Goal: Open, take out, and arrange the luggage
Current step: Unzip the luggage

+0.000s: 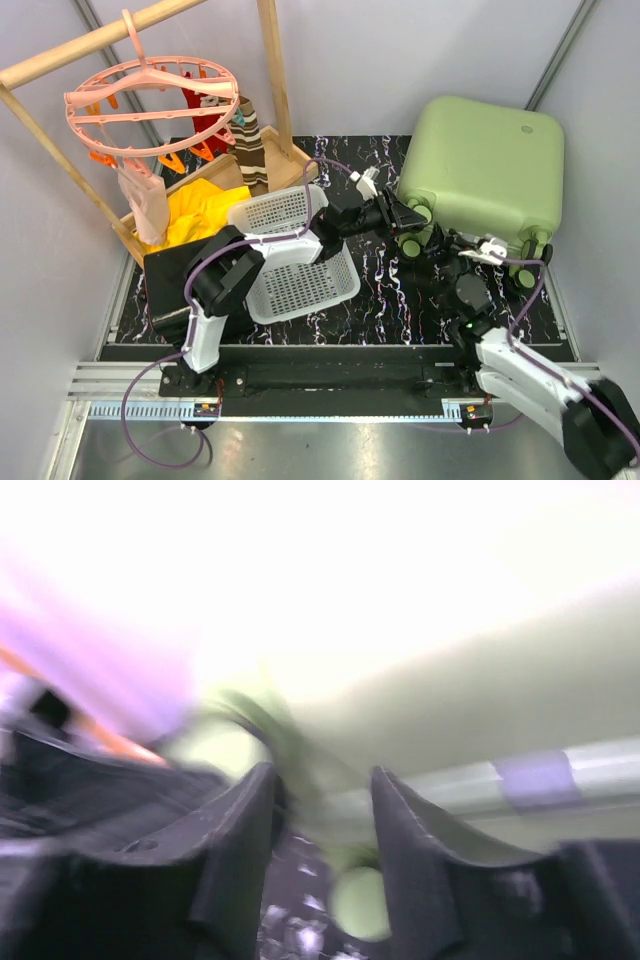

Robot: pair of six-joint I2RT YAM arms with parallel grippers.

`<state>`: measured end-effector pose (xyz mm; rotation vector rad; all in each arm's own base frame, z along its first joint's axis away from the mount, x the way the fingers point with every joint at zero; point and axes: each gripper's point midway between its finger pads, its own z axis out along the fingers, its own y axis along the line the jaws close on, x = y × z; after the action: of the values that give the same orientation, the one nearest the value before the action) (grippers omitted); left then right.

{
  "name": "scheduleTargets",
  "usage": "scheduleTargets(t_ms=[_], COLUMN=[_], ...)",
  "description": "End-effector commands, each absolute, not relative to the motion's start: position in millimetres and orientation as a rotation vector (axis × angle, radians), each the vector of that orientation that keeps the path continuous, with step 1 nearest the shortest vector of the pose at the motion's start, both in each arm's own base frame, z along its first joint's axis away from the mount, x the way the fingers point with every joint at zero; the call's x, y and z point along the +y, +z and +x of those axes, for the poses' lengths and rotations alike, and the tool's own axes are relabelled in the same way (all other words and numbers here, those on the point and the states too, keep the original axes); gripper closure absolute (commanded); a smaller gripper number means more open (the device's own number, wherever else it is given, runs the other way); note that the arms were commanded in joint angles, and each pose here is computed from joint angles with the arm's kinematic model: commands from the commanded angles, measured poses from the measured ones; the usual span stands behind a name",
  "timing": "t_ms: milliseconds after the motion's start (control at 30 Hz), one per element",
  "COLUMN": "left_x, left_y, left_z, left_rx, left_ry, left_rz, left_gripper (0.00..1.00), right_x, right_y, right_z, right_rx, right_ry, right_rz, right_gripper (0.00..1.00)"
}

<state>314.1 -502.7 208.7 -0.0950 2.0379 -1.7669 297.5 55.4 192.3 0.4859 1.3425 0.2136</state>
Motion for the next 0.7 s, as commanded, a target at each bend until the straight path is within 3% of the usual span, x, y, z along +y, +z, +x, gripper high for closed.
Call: scheduleTargets(t_ms=[0, 33, 100, 233, 400, 667], left_x=[-491, -486, -482, -477, -478, -471], left_y=[321, 328, 321, 325, 338, 368], left_z=[286, 287, 288, 283, 265, 248], left_rx=[1.656, 1.638, 1.641, 1.605, 1.482, 1.292], left_ry=[-1.832, -1.797, -1.704, -1.695, -1.894, -2.120], left_rz=[0.304, 0.305, 0.358, 0.414, 0.490, 0.472], left_gripper=[0.93, 0.83, 0.76, 0.48, 0.44, 0.42], right_x=[77, 82, 87, 119, 136, 122], right_y=[219, 227, 246, 236, 238, 241], right_z=[287, 284, 279, 290, 301, 307], right_rx=[1.526, 1.543, 1.599, 1.806, 1.871, 1.870], right_ry=[0.308, 0.331, 0.352, 0.444, 0.687, 0.791], right_rz=[0.405, 0.382, 0.355, 0.334, 0.419, 0.504], right_gripper=[0.42, 0.38, 0.23, 0.12, 0.03, 0.04])
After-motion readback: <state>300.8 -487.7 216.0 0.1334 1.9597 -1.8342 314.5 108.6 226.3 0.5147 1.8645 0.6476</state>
